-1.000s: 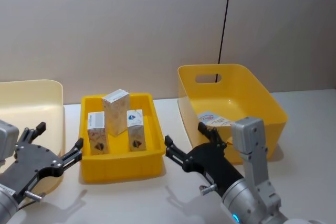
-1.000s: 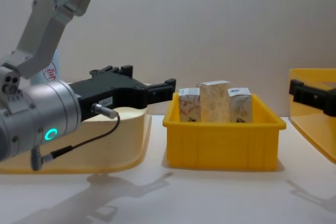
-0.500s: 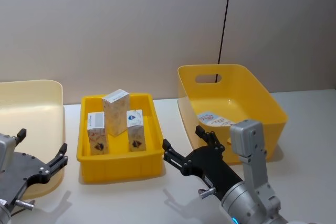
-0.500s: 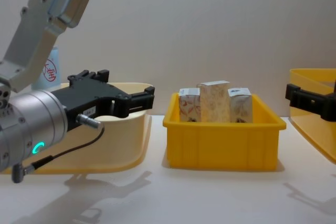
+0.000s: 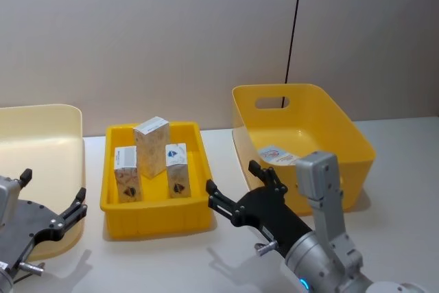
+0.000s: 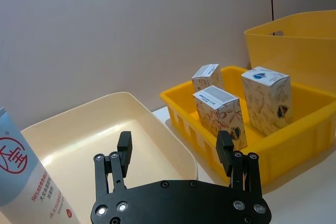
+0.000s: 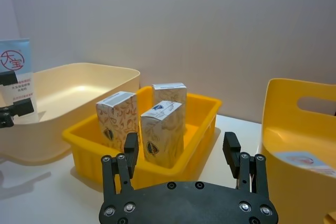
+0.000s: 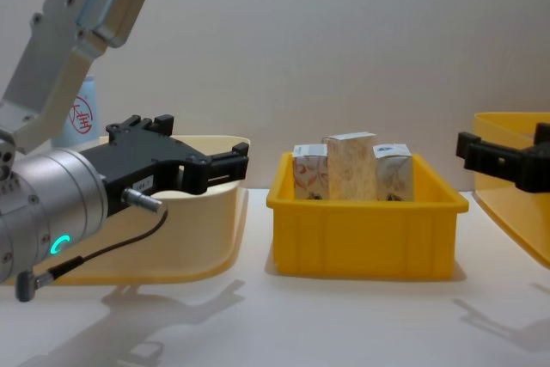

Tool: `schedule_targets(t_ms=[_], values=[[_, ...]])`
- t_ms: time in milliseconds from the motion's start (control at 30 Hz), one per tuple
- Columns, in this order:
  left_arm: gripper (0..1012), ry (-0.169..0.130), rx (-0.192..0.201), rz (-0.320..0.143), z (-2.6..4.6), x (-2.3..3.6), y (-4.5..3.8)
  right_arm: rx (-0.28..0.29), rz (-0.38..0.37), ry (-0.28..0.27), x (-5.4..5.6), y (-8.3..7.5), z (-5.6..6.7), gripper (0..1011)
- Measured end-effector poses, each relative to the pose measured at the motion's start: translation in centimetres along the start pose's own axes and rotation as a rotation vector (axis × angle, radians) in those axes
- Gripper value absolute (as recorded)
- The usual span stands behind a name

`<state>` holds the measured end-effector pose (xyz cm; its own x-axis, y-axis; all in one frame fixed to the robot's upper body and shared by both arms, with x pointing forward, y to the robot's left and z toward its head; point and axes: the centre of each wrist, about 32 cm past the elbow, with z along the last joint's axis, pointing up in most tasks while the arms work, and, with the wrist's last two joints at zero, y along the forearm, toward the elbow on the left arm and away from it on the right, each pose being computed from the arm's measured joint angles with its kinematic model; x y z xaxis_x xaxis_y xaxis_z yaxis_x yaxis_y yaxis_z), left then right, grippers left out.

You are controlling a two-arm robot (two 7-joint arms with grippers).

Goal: Bimanual collaborative sorting of washing and personal care products

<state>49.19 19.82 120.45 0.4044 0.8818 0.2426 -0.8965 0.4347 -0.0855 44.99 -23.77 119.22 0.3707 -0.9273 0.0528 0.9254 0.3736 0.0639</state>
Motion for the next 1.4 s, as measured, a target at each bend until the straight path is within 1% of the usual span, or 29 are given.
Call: schedule_targets(t_ms=[167, 533, 600, 633, 900, 1000, 1133, 1300, 1400], values=[[1000, 0.000, 0.000, 0.000, 0.00, 0.01, 0.00, 0.000, 0.012, -0.011, 0.1, 0.7, 0.2, 1001], [1000, 0.000, 0.000, 0.001, 0.00, 0.02, 0.00, -0.014, 0.023, -0.042, 0.0, 3.1, 0.8, 1001], [1000, 0.000, 0.000, 0.000, 0.00, 0.02, 0.00, -0.024, 0.023, -0.046, -0.1, 3.6, 0.9, 1001], [1000, 0.000, 0.000, 0.000, 0.00, 0.02, 0.00, -0.024, 0.023, -0.046, -0.1, 3.6, 0.9, 1001], [1000, 0.000, 0.000, 0.001, -0.02, 0.02, 0.00, -0.068, 0.016, -0.052, -0.5, 5.8, 1.1, 1001], [999, 0.000, 0.000, 0.000, -0.02, 0.02, 0.00, -0.078, 0.015, -0.051, -0.7, 6.3, 1.2, 1001], [1000, 0.000, 0.000, 0.000, -0.02, 0.02, 0.00, -0.100, 0.015, -0.048, -0.9, 7.3, 1.1, 1001], [1000, 0.000, 0.000, 0.000, -0.02, 0.02, 0.00, -0.115, 0.016, -0.046, -1.0, 8.0, 1.1, 1001], [999, 0.000, 0.000, 0.000, -0.02, 0.02, 0.00, -0.129, 0.020, -0.042, -1.1, 8.8, 1.0, 1001]])
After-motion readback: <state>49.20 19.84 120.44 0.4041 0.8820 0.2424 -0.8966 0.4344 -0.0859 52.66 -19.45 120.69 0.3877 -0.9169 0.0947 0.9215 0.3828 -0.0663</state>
